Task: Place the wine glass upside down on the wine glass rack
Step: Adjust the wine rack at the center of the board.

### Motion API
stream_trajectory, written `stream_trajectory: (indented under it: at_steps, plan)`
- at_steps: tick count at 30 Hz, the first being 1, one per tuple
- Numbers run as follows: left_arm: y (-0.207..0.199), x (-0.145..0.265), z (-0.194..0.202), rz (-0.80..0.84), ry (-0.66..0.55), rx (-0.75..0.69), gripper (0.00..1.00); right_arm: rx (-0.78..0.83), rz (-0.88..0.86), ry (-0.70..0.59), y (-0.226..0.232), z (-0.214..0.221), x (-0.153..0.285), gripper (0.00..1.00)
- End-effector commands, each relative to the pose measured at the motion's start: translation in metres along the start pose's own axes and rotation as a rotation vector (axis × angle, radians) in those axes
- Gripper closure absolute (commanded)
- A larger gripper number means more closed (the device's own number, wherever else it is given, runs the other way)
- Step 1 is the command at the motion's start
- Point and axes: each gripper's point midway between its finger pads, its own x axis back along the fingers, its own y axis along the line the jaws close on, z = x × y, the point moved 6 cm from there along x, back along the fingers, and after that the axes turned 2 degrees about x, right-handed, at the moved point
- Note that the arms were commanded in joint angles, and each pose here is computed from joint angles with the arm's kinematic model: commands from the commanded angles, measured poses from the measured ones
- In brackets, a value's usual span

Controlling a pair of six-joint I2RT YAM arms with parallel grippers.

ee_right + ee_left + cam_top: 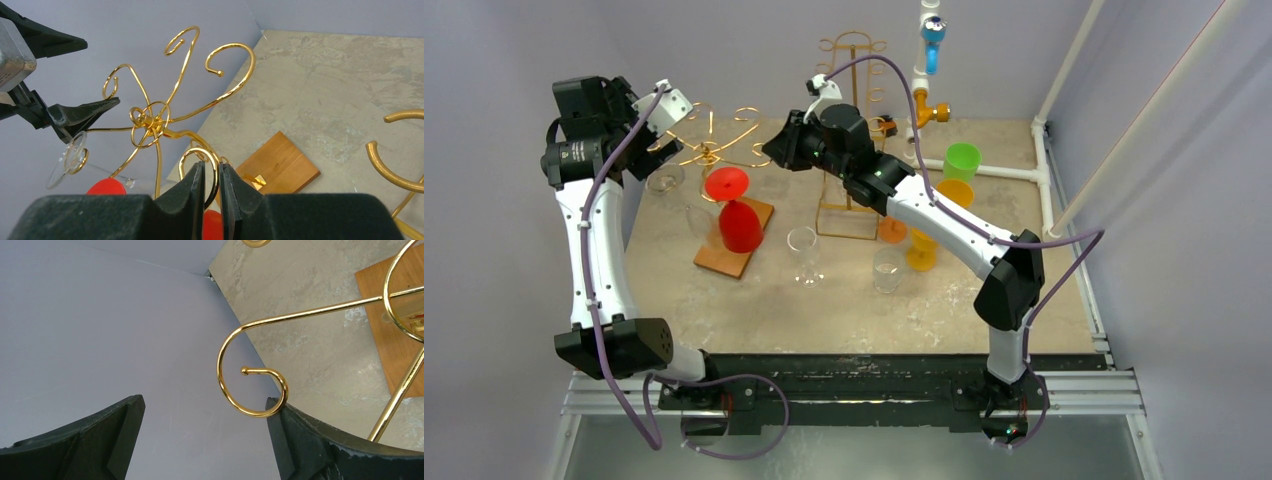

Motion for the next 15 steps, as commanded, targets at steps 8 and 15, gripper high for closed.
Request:
stream_trajectory:
  at_steps: [8, 15]
  plan:
    - [0.062, 0.045, -0.005, -0.431, 0.056, -0.062, 0.00, 0.026, 0.019, 0.080, 0.001, 0.012, 0.006, 0.79]
    - [0.058, 0.056, 0.002, -0.498, 0.072, -0.077, 0.00, 0.022, 0.020, 0.074, 0.002, 0.009, 0.004, 0.79]
